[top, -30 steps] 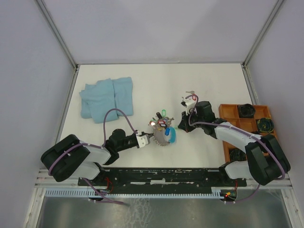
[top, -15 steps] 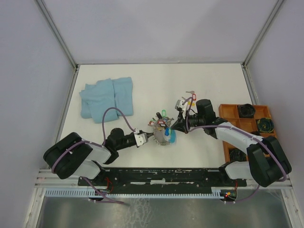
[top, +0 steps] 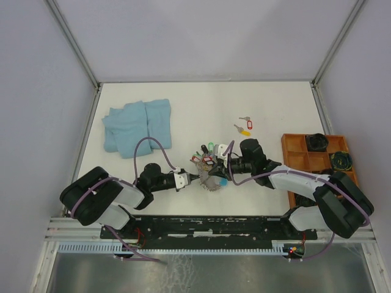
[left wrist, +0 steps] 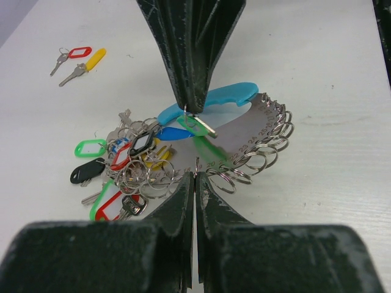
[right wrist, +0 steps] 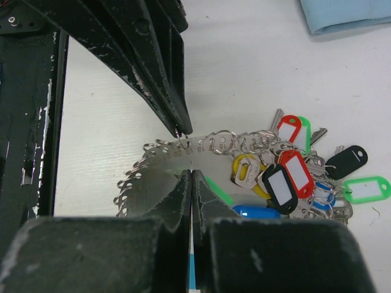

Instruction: Put the keys on the keyring

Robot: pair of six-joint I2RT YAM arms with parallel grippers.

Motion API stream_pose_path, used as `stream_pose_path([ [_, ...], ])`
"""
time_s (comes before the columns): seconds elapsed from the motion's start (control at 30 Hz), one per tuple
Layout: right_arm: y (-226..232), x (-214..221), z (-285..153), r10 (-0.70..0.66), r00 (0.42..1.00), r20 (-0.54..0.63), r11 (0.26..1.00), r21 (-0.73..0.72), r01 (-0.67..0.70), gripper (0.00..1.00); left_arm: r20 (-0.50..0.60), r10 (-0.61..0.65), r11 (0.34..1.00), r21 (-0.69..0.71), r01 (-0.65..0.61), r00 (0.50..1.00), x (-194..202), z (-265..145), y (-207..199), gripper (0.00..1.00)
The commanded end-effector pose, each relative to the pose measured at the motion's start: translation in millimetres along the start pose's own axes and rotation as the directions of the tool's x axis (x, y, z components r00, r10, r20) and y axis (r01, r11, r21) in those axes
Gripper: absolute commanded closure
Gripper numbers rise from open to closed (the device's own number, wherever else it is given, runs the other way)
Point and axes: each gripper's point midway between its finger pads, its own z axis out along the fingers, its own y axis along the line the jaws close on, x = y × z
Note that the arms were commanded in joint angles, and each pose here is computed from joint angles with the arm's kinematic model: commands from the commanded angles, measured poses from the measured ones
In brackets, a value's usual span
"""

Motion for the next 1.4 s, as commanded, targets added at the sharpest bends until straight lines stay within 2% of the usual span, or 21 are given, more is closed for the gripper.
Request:
stream_pose_path([
  [0.0, -0.7, -15.8, 6.8, -0.104, 0.991, 0.079, 0.995, 0.018, 0.103, 0.99, 0.079, 0.006, 1.000, 0.026, -0.009, 0.997, -20.6, 3.9, 9.1, 0.97],
  [0.23, 9.2, -7.8, 22.0, -0.112, 0.989, 0.101, 0.991, -0.061, 0.119, 0.99, 0.079, -0.015, 0.997, 0.078, 0.009, 0.997, -17.9, 3.9, 5.7, 0.97],
  [0.4, 4.3, -0.9, 27.0, -0.106, 0.992, 0.074, 0.994, -0.018, 0.108, 0.99, 0.066, -0.016, 0.996, 0.087, 0.010, 0.998, -14.9, 4.2, 5.5, 0.97],
  [0.7, 2.9, -9.1, 16.9, -0.148, 0.984, 0.102, 0.987, 0.077, 0.141, 0.99, 0.055, -0.022, 0.995, 0.099, 0.016, 0.998, -12.8, 4.4, 4.2, 0.97],
  [1.0, 11.4, -9.5, 19.1, -0.166, 0.980, 0.107, 0.986, 0.041, 0.163, 0.99, 0.054, -0.025, 0.995, 0.100, 0.020, 0.998, -12.6, 4.9, 4.6, 0.97],
  [1.37, 15.0, 0.2, 26.4, -0.171, 0.984, 0.047, 0.985, 0.013, 0.170, 0.99, 0.058, -0.031, 0.994, 0.106, 0.025, 0.998, -13.3, 5.8, 4.4, 0.97],
])
